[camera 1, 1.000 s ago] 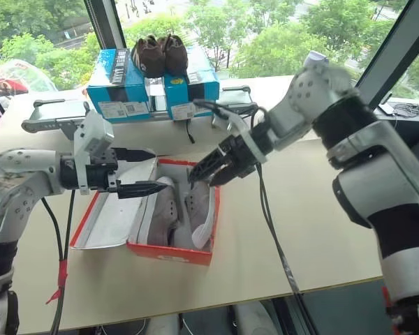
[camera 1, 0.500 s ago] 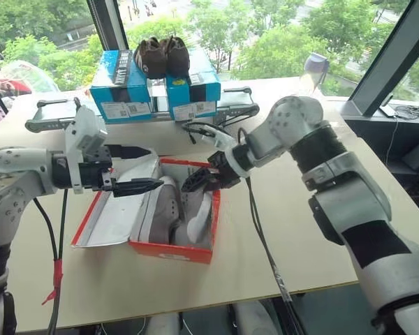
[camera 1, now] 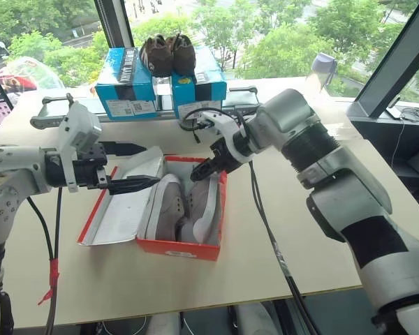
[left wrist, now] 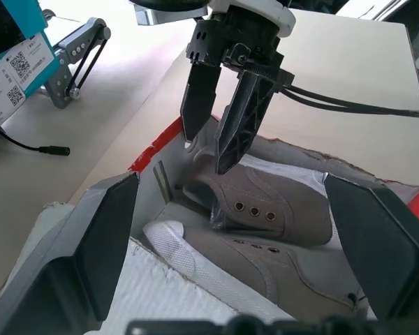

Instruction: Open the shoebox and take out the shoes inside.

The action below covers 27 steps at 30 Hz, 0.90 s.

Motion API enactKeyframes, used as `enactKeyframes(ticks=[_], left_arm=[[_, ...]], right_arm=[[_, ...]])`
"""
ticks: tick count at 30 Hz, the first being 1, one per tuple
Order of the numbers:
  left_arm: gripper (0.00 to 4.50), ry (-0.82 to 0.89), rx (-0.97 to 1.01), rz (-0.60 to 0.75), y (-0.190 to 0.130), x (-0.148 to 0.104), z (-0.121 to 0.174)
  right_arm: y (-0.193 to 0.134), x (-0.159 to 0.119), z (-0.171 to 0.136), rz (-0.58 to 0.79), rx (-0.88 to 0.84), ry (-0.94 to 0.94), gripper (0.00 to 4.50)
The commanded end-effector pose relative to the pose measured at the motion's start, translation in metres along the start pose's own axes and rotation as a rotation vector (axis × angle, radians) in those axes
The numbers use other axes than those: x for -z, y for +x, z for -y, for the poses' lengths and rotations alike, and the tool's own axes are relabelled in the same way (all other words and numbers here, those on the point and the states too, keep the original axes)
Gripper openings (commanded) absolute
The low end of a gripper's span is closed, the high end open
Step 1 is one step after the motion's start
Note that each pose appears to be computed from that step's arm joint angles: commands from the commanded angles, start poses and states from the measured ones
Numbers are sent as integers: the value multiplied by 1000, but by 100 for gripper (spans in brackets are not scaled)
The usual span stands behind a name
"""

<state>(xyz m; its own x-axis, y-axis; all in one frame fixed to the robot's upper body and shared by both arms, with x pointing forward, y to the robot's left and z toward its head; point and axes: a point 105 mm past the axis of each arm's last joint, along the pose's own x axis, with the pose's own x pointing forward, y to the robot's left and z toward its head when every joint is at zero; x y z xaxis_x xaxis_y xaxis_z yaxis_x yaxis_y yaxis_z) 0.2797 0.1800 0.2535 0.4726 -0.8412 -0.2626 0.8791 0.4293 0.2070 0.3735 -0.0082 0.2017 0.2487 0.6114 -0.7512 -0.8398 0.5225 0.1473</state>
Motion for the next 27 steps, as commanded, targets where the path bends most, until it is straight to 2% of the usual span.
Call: enactKeyframes(ticks=[1, 7, 14, 18, 27], left_arm=[[450, 37, -7, 12, -3, -9, 3], [450, 35, -10, 5, -4, -8, 3], [450, 37, -12, 0, -4, -8, 2], [450, 39, -11, 4, -4, -9, 2], [450, 44, -18, 8, -4, -10, 1]], right_arm=[[11, 9, 4, -37, 16, -36, 448], [29, 31, 6, -99, 4, -22, 448], [36, 41, 7, -132, -9, -48, 448], [38, 40, 7, -118, -11, -44, 353], [37, 33, 9, -85, 4, -53, 43]])
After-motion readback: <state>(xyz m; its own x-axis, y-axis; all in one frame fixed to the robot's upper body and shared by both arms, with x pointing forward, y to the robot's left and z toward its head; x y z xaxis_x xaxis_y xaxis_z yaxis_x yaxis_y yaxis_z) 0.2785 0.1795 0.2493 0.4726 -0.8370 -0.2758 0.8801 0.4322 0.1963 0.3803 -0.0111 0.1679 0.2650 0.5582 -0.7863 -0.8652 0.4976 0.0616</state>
